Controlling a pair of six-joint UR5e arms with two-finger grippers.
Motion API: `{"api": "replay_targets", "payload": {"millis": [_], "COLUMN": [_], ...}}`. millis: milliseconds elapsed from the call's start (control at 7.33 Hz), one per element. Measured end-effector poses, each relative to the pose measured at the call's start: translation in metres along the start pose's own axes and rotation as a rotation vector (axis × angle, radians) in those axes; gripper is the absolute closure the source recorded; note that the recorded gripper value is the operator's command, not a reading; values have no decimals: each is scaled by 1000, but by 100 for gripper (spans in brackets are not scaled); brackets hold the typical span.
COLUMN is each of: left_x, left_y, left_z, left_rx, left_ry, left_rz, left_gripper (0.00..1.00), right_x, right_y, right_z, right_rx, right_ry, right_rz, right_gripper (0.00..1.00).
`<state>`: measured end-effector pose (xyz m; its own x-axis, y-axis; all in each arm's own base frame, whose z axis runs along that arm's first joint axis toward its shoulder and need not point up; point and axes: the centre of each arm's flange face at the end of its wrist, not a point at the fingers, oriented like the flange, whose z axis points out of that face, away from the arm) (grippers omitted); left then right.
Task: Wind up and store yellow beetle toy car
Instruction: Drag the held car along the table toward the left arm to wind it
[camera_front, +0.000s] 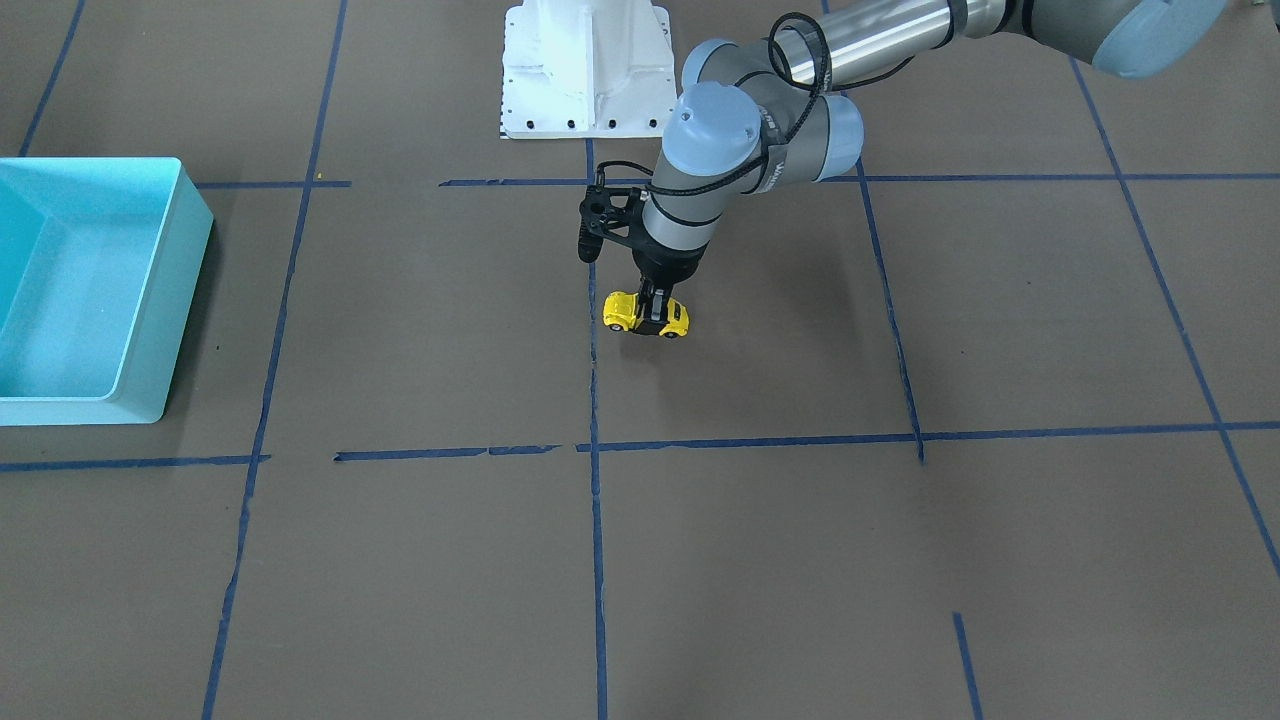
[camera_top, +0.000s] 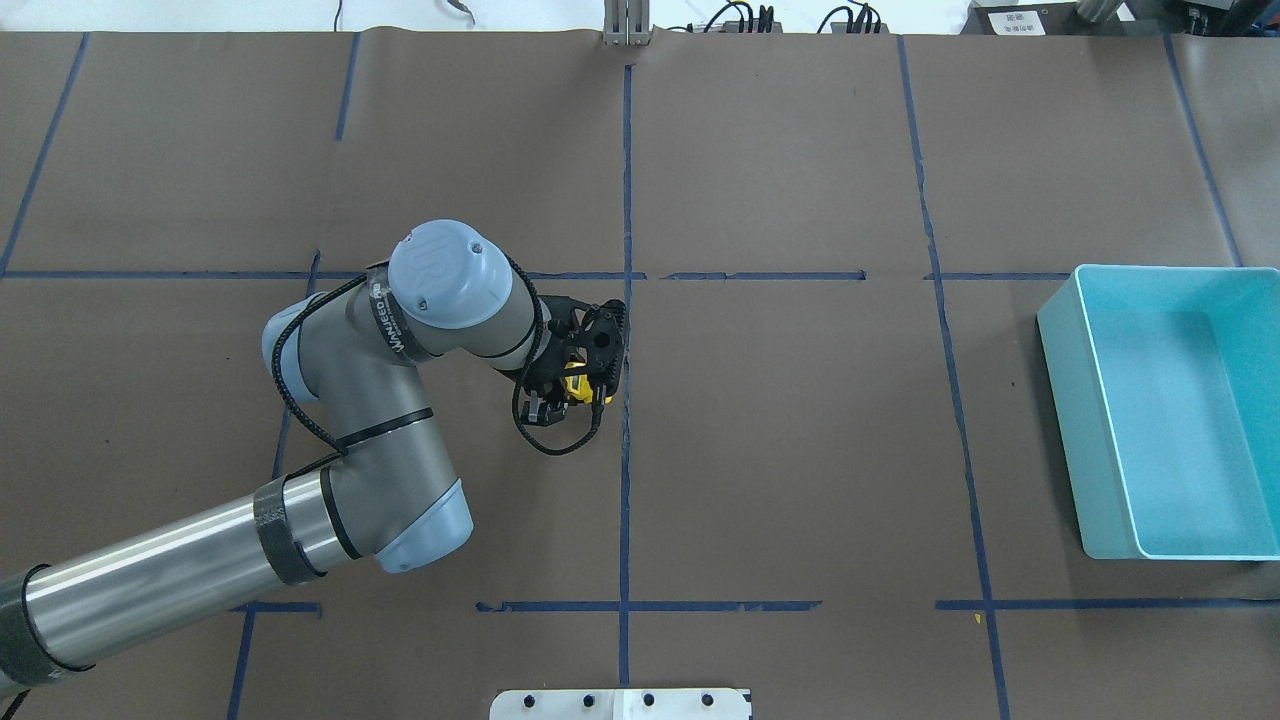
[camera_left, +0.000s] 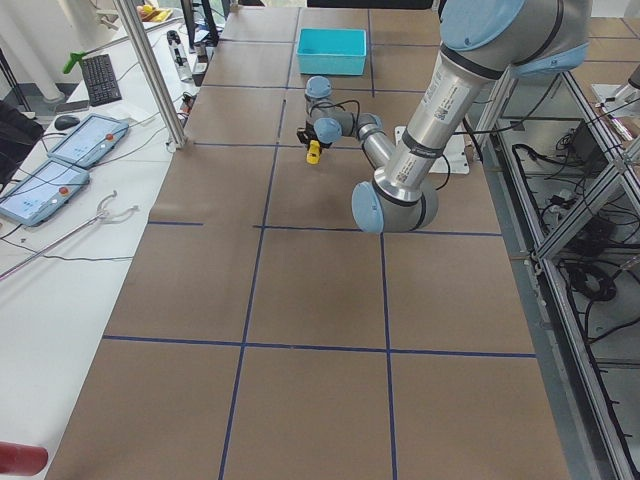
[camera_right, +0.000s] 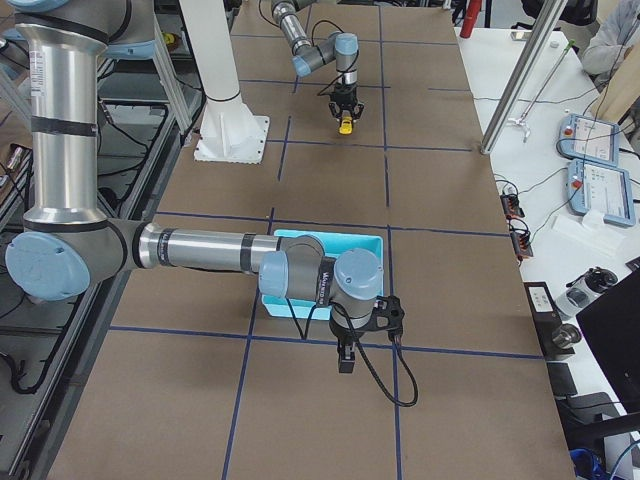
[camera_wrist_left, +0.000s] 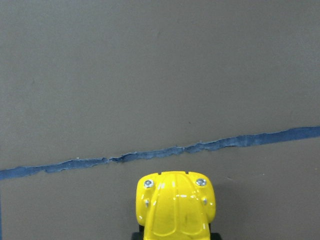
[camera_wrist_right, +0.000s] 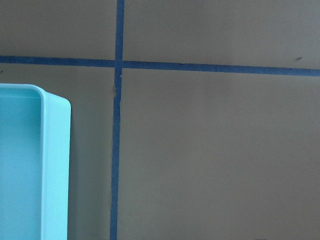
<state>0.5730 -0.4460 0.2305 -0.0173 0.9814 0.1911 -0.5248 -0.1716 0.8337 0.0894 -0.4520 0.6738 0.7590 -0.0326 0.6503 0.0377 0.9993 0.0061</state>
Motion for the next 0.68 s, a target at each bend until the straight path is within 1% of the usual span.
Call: {"api": "replay_targets", "payload": {"millis": [409, 682], "left_x": [4, 6], "left_y": [9, 16], "left_z": [2, 4], "left_rx": [49, 60], "left_ry": [-21, -23], "left_rz": [-42, -49], "left_gripper": [99, 99], "right_x": [0, 0], "right_y": [1, 1], "right_z": [0, 1], "right_rx": [-1, -1], "right_ry": [0, 0], "right_rz": [0, 0], "right_gripper": [0, 0]}}
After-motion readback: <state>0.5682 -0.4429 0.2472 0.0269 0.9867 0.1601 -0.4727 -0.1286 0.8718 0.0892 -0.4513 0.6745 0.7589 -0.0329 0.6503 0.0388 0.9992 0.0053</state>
